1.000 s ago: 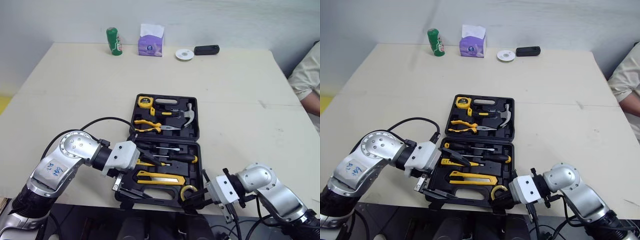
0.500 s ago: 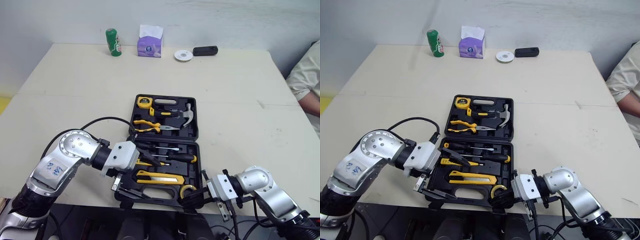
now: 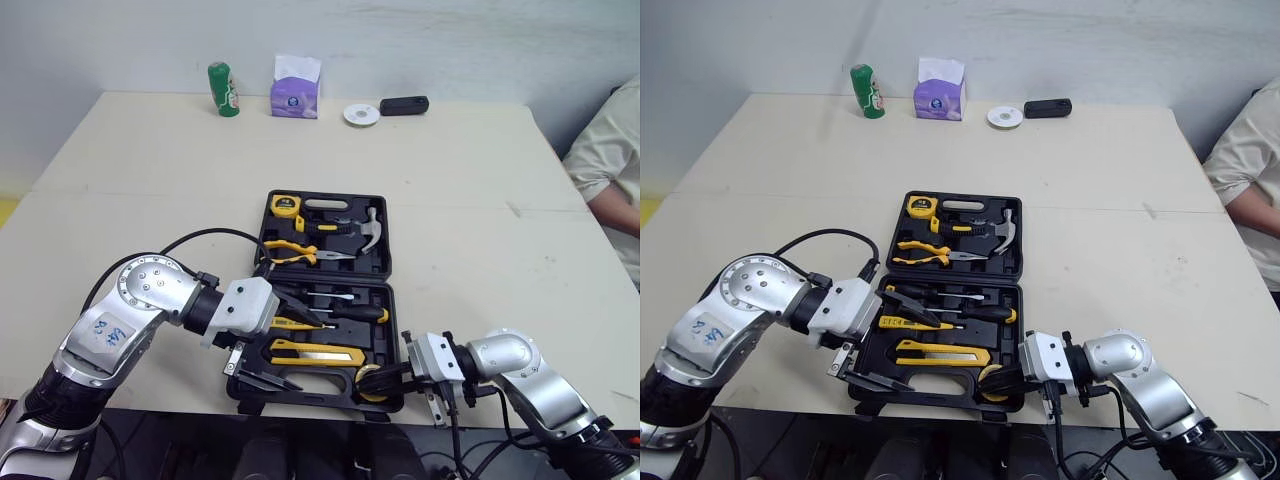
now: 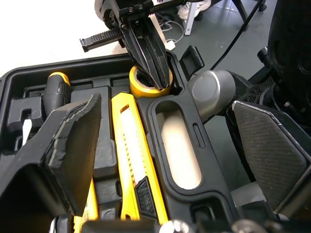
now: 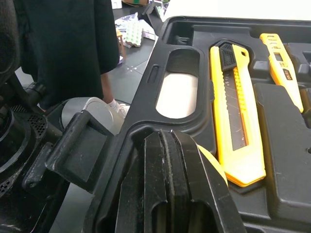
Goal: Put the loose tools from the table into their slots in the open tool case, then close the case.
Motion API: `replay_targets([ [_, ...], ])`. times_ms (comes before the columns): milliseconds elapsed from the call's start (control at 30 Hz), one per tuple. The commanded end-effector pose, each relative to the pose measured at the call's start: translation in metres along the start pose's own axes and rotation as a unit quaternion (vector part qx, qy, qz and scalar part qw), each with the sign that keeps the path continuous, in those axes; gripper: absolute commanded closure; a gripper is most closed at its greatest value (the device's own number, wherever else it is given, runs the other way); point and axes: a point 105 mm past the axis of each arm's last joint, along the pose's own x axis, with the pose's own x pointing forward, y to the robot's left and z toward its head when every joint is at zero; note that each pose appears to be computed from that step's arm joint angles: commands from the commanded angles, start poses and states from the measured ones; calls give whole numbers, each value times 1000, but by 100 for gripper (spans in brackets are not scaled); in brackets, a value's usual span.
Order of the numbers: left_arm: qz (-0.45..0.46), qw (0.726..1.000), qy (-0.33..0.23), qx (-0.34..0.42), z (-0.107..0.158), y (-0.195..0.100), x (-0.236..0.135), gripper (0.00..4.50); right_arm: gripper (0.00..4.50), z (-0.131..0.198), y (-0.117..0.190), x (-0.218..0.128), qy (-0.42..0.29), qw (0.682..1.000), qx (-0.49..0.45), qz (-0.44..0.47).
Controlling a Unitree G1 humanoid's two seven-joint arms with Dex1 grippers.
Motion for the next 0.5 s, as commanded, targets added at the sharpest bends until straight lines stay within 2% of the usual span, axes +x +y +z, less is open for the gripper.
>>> replay_targets([
  [33, -3, 1000, -3, 16, 4, 0, 1, 0, 446, -51, 2, -12, 98, 992, 69, -35],
  [367, 1, 1000, -2, 18, 3, 5, 0, 0, 446, -64, 10, -16, 106, 992, 56, -38],
  [433, 4, 1000, -4, 15, 2, 6, -1, 0, 446, -69, 12, -18, 95, 993, 60, -44],
  [500, 11, 1000, -5, 4, 1, 6, -2, 0, 446, -58, 13, -16, 65, 995, 59, -48],
])
